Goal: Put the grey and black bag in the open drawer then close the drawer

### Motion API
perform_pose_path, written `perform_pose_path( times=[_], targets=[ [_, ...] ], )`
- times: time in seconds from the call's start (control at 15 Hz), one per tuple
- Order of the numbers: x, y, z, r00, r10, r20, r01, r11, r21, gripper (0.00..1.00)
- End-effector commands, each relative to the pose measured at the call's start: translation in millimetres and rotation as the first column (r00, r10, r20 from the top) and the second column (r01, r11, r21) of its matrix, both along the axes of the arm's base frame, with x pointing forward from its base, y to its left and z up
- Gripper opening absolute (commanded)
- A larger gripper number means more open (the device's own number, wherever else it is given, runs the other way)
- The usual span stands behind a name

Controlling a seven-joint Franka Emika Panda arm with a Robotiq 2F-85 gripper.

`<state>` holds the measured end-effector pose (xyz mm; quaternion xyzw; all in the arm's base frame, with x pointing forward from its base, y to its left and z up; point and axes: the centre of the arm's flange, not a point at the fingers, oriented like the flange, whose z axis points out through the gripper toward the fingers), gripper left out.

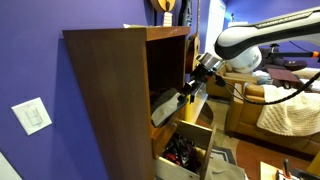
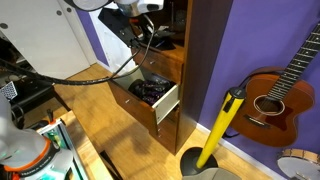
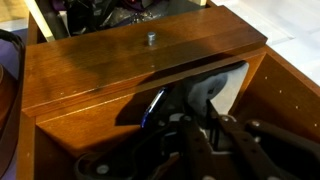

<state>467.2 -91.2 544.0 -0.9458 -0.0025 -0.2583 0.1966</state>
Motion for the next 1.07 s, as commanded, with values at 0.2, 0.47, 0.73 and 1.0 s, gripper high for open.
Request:
perform_pose_path(
  times=[0.2,0.47,0.73,1.0],
  targets=[
    [-60.8,3.4,22.7,0.997,-0.017,0.071,0.018,1.000,-0.017,0.04],
    [-79.2,0.8,37.7,0.997,-0.070,0.034,0.070,0.997,-0.021,0.04],
    [-92.3,-2.8,39.0,0.991,-0.093,-0.096,0.085,0.993,-0.082,0.04],
    [-98.1,-11.8,17.8,0.963,-0.104,-0.247,0.073,0.988,-0.133,0.04]
  ],
)
